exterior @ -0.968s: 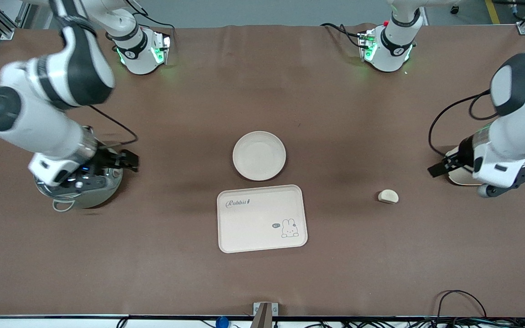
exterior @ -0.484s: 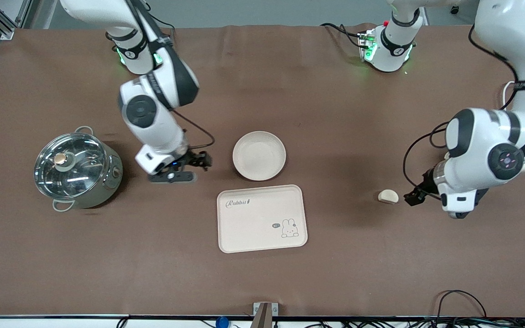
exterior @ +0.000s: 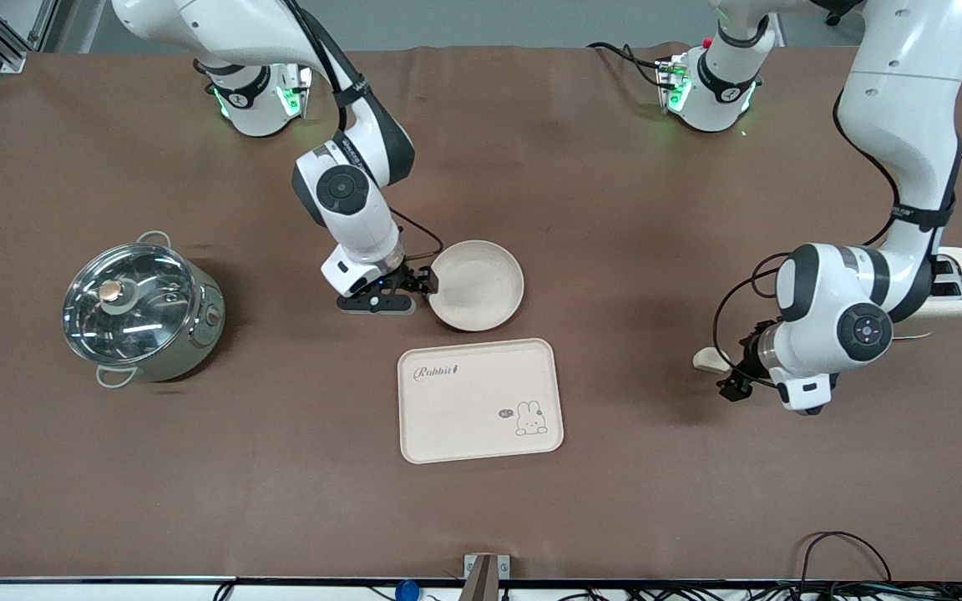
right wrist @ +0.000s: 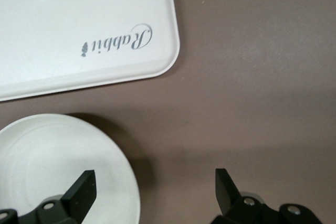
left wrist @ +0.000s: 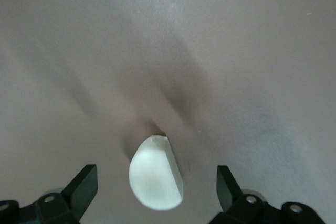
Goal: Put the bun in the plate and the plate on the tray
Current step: 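Grasp the cream bun with the left gripper while the right gripper grips the plate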
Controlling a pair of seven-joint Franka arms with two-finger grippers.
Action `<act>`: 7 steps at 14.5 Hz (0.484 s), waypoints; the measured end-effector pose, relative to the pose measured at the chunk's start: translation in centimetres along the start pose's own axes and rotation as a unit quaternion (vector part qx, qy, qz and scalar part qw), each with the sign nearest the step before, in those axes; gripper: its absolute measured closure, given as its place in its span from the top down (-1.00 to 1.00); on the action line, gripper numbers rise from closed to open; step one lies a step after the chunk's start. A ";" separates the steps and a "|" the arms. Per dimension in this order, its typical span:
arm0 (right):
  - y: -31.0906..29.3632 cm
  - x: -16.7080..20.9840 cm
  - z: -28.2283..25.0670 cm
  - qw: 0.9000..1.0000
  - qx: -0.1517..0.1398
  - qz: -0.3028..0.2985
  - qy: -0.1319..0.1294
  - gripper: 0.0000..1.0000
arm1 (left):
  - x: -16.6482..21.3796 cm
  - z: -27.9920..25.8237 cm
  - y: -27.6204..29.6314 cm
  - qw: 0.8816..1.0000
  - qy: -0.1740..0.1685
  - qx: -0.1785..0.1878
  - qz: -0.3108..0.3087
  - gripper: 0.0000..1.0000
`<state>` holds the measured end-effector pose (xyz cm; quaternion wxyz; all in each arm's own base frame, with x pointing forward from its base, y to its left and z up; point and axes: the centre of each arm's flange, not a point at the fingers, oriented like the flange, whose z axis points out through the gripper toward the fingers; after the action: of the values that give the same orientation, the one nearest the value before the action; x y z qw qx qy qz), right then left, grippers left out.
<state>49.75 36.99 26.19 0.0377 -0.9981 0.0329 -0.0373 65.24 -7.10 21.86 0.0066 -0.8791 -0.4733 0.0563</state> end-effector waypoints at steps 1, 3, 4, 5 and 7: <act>-0.7 -0.6 0.2 1.000 0.002 0.006 0.002 1.00 | 0.0 0.9 0.0 1.000 -0.003 0.004 -0.001 0.99; -1.8 -1.5 0.7 1.000 0.004 0.009 0.003 1.00 | -0.2 2.3 -0.1 1.000 -0.009 0.012 -0.002 0.96; -2.0 -1.8 0.9 1.000 0.004 0.010 0.003 1.00 | -0.4 2.8 -0.1 1.000 -0.012 0.016 -0.001 0.88; -2.0 -1.9 0.9 1.000 0.005 0.013 0.004 1.00 | -0.8 3.3 -0.1 1.000 -0.014 0.020 0.001 0.88; -2.2 -2.0 1.0 1.000 0.007 0.019 0.006 1.00 | -1.4 3.8 -0.1 1.000 -0.016 0.024 0.003 0.56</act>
<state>48.02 39.35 25.19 0.0452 -0.9967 0.0516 -0.0432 64.01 -8.36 18.21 0.0202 -0.8788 -0.4697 0.0813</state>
